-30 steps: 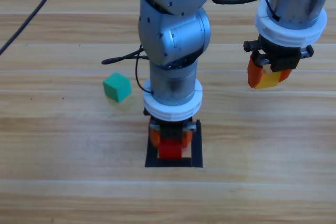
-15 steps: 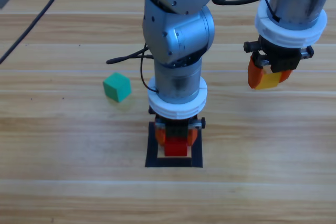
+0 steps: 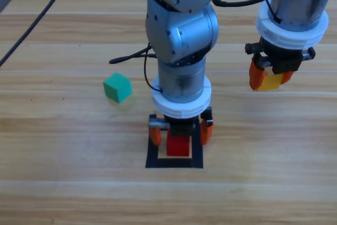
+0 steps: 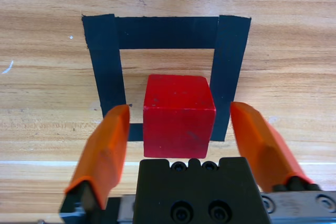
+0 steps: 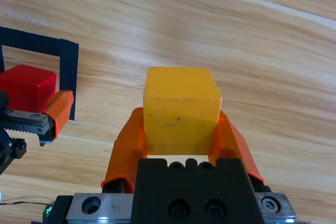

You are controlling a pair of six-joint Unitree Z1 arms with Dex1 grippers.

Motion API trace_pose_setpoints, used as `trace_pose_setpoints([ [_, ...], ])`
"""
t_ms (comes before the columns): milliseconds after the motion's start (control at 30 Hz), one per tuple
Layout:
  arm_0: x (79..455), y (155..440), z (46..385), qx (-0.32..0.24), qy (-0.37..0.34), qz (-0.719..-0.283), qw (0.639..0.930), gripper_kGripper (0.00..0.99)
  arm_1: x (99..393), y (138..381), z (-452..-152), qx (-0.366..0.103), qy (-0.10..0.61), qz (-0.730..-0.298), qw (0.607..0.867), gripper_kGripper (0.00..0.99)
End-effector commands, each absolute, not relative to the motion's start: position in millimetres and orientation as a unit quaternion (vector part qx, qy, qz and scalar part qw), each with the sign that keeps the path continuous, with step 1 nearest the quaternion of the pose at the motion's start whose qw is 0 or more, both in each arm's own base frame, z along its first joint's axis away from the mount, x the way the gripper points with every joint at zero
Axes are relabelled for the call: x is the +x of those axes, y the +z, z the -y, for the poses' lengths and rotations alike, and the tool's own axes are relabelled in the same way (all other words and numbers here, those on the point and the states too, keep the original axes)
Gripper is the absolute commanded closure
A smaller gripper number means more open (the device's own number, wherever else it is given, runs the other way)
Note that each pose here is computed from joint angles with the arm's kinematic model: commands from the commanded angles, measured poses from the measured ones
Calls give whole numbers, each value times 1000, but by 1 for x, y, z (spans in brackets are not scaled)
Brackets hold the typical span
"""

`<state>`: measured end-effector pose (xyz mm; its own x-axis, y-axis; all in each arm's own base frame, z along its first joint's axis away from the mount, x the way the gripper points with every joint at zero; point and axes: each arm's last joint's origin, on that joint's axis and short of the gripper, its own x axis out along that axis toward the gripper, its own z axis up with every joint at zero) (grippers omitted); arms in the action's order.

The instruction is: Stack the blocks in the rectangular block: red at the bottom, yellow in the middle, green on top

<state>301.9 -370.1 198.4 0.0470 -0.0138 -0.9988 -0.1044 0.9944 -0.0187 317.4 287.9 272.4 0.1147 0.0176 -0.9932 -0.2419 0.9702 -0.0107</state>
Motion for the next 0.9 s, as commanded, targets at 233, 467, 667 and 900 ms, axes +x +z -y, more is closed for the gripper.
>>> trace_pose_setpoints([
  [233, 290, 189, 379, -25, 32, -700, 713, 0, 316, 286, -270, -60, 72, -648, 756, 990],
  [467, 286, 257, 356, -56, 14, -672, 738, 0, 302, 302, -266, -42, 73, -642, 762, 990],
  [667, 284, 317, 317, -88, 9, -645, 759, 0, 287, 312, -271, -38, 70, -631, 772, 990],
  [900, 281, 370, 258, -65, -9, -608, 791, 0, 259, 317, -297, -34, 89, -628, 772, 990],
])
